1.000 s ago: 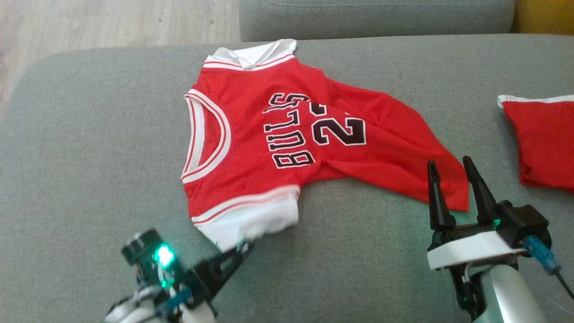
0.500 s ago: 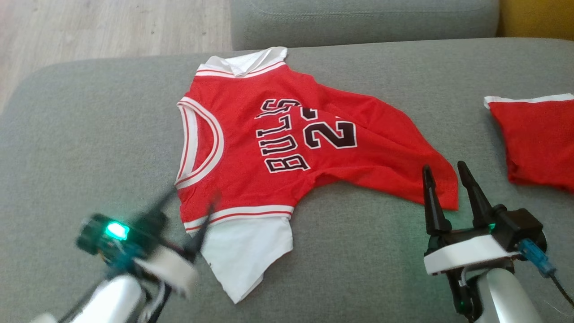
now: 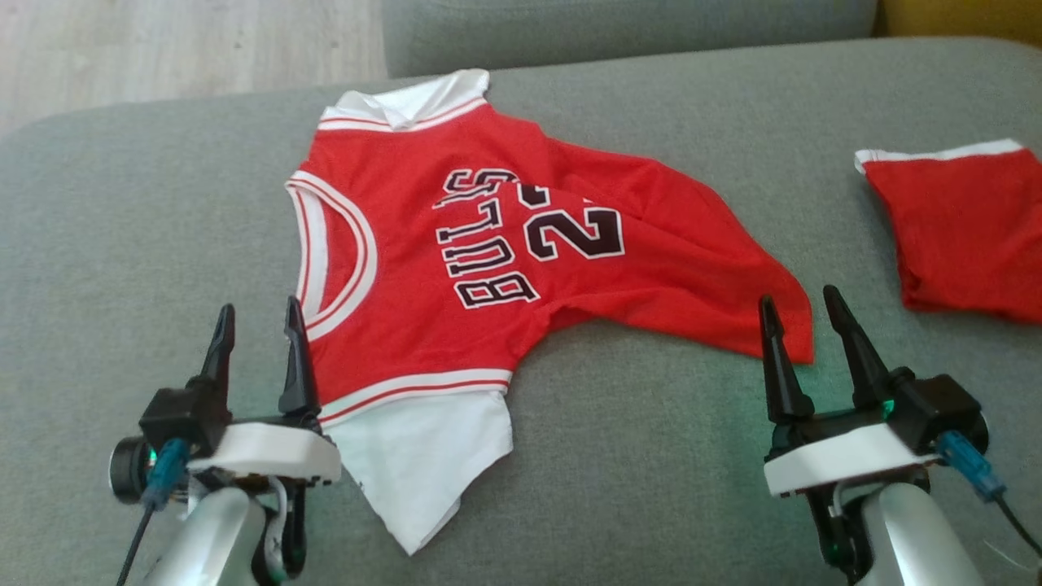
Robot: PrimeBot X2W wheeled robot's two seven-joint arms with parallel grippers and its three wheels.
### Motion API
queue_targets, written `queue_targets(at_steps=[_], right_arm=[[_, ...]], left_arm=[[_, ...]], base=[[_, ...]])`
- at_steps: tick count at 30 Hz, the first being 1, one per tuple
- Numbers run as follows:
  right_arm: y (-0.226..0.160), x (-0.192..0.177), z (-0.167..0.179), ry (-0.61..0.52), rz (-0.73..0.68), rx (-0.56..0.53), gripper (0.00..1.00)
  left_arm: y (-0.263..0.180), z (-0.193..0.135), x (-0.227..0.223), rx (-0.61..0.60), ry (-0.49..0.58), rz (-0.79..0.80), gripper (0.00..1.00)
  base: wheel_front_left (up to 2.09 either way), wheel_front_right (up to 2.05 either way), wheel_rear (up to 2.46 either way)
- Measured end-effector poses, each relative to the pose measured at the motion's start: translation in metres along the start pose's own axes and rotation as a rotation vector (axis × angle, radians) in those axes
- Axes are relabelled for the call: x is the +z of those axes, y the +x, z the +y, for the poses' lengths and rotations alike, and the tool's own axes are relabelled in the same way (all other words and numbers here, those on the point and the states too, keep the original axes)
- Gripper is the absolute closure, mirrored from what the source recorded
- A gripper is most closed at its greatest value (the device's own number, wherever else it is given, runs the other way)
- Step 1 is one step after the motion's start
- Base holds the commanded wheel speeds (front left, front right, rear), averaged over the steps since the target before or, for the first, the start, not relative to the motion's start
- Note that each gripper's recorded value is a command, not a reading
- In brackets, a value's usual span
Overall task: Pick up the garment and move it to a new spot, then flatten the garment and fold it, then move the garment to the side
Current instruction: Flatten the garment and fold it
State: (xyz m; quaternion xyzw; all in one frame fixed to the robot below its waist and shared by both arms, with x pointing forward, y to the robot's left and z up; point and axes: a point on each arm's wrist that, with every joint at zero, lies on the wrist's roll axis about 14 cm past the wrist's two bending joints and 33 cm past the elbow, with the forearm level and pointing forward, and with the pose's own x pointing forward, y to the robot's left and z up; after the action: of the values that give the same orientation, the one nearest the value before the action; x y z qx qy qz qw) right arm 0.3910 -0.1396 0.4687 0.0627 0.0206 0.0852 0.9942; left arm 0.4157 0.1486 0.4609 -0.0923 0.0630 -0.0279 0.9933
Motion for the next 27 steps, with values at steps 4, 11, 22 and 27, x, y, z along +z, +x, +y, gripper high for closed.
queue_targets(at_steps=[4, 11, 22, 27], right_arm=[[0.001, -0.004, -0.008, -0.002, 0.010, -0.024, 0.00], [0.002, -0.016, -0.021, 0.009, 0.043, -0.060, 0.00], [0.007, -0.027, -0.031, 0.009, 0.074, -0.084, 0.00], [0.007, -0.028, -0.031, 0.008, 0.077, -0.085, 0.00]], left_arm=[[0.014, -0.003, -0.019, -0.036, 0.052, 0.061, 0.00], [0.033, -0.012, -0.078, -0.161, 0.189, 0.388, 0.00], [0.053, -0.002, -0.100, -0.153, 0.301, 0.503, 0.00], [0.056, -0.005, -0.102, -0.183, 0.325, 0.531, 1.00]], base=[[0.00, 0.00, 0.00], [0.00, 0.00, 0.00], [0.00, 0.00, 0.00], [0.00, 0.00, 0.00]])
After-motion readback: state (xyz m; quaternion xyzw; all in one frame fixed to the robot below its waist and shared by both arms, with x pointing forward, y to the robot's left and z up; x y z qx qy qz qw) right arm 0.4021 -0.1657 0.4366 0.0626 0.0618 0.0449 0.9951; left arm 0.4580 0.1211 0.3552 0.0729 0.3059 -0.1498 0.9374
